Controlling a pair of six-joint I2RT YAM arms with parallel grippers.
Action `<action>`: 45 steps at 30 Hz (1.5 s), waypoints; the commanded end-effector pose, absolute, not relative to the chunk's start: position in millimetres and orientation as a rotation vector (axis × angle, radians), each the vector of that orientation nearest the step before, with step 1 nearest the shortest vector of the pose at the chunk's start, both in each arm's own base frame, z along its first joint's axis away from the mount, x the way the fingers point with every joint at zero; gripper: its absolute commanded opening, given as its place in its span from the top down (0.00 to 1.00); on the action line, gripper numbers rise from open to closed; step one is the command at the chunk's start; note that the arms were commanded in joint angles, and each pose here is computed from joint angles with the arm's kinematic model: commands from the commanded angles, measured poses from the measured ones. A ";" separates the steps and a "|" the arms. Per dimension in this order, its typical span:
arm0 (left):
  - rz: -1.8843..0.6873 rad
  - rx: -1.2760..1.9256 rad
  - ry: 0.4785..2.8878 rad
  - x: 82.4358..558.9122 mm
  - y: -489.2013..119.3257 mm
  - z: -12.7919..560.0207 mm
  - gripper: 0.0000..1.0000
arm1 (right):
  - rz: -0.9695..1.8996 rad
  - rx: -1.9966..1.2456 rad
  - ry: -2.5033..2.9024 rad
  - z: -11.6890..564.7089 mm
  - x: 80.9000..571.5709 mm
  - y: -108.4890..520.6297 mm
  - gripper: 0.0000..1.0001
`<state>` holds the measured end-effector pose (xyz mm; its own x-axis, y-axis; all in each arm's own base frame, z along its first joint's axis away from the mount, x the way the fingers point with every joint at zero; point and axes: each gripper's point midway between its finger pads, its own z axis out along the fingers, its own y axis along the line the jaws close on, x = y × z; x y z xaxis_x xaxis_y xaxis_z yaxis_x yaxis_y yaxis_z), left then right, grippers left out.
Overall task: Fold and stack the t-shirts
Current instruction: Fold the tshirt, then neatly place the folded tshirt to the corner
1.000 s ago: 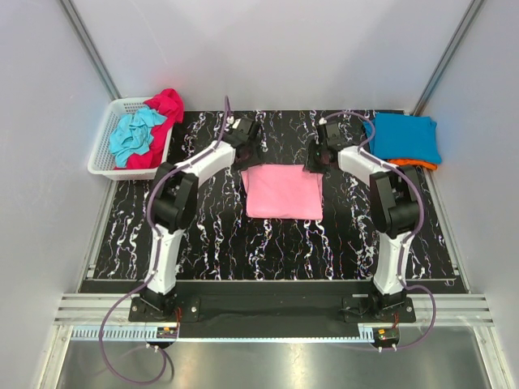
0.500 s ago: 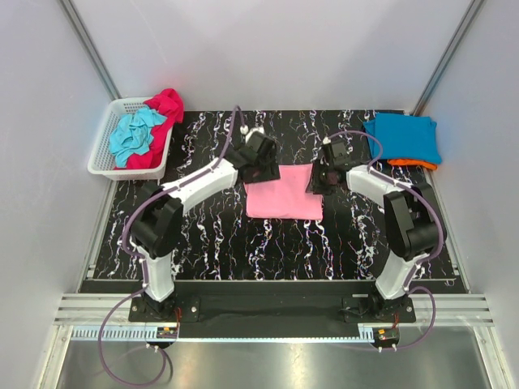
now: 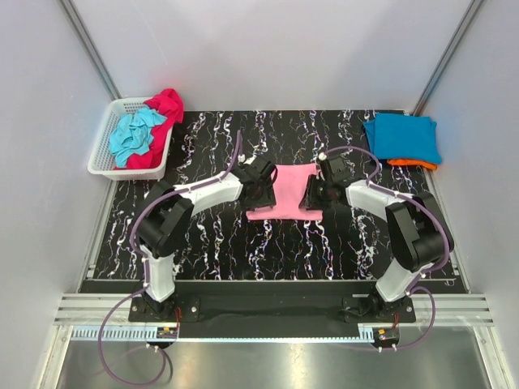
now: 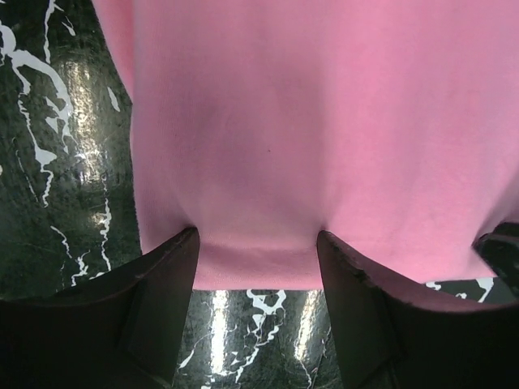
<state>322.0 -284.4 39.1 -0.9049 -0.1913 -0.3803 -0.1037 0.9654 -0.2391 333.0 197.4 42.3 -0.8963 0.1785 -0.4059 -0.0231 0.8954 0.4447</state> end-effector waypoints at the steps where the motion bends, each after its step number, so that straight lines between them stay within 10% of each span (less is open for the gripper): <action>1: -0.251 -0.246 2.776 310.2 -278.3 14.8 0.34 | 0.689 0.145 2.623 27.2 326.7 206.3 0.63; 25: 0.176 -0.325 2.750 276.9 -195.3 21.2 0.32 | 0.141 0.381 2.611 43.5 304.3 121.7 0.64; 35: -0.116 -0.291 2.534 293.2 -205.9 119.7 0.26 | 0.470 0.201 2.509 75.7 323.7 148.7 0.18; 45: -0.404 -0.276 2.423 271.7 -203.6 169.8 0.19 | 0.915 0.090 2.443 56.9 353.3 193.1 0.18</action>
